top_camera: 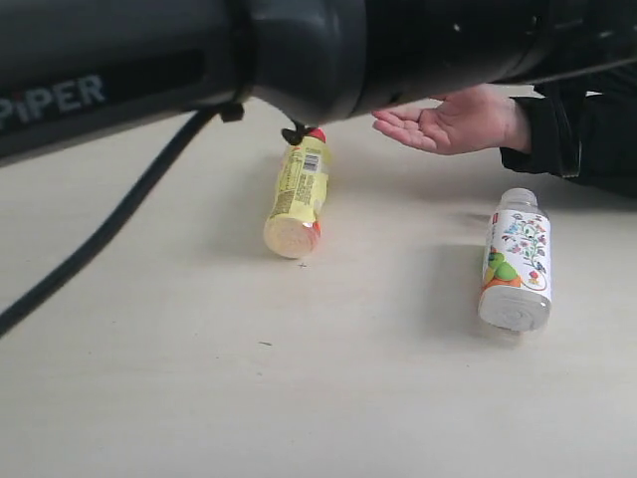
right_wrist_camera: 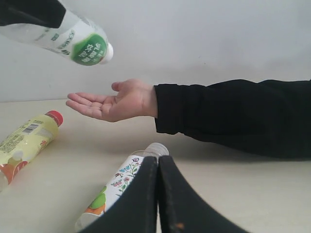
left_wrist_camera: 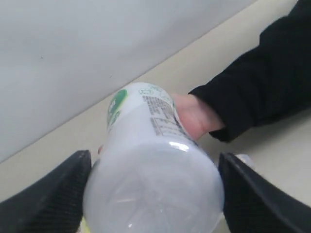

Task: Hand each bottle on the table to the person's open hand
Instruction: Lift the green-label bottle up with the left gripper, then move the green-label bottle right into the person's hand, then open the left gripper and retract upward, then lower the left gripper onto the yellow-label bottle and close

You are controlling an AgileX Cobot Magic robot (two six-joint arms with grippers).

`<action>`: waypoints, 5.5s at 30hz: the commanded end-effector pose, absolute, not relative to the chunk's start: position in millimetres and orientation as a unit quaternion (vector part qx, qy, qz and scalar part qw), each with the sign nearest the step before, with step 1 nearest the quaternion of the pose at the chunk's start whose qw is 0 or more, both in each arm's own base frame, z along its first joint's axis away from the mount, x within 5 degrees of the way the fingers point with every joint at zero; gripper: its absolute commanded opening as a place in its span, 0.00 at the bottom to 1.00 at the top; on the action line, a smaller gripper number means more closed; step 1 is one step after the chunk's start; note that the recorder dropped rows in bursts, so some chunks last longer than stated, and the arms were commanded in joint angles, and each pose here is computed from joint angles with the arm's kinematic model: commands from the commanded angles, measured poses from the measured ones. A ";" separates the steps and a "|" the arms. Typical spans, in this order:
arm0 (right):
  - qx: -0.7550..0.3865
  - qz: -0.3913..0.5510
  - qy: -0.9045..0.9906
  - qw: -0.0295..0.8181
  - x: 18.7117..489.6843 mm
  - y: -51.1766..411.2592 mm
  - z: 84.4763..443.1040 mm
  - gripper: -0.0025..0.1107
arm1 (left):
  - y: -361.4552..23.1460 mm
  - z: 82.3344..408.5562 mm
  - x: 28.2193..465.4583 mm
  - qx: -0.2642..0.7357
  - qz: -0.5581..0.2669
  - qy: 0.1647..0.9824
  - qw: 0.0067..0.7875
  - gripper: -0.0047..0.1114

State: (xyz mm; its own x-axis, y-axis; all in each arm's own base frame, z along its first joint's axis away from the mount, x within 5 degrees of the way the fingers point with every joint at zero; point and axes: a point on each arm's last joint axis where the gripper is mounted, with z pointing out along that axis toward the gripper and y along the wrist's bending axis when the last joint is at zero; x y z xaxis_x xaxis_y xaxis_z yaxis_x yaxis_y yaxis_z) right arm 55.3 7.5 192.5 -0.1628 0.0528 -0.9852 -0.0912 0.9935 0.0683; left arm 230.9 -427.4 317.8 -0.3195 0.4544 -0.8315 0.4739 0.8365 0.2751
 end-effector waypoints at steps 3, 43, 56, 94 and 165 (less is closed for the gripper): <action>-0.011 0.053 0.757 0.651 55.1 7.1 191.9 0.02 | -438.1 289.8 253.2 0.249 0.012 0.786 0.566 0.04; -0.011 0.053 0.757 0.652 55.1 7.1 192.1 0.02 | -442.8 165.0 313.4 0.202 -0.028 0.842 0.500 0.39; -0.011 0.053 0.757 0.652 55.1 7.1 192.1 0.02 | -430.4 184.7 311.3 0.180 0.015 0.853 0.489 0.88; -0.011 0.053 0.757 0.652 55.1 7.1 192.1 0.02 | -413.8 361.0 160.2 0.377 0.020 0.802 0.462 0.80; -0.011 0.053 0.757 0.651 55.1 7.1 191.9 0.02 | -289.1 206.5 366.7 0.173 -0.079 0.966 0.177 0.61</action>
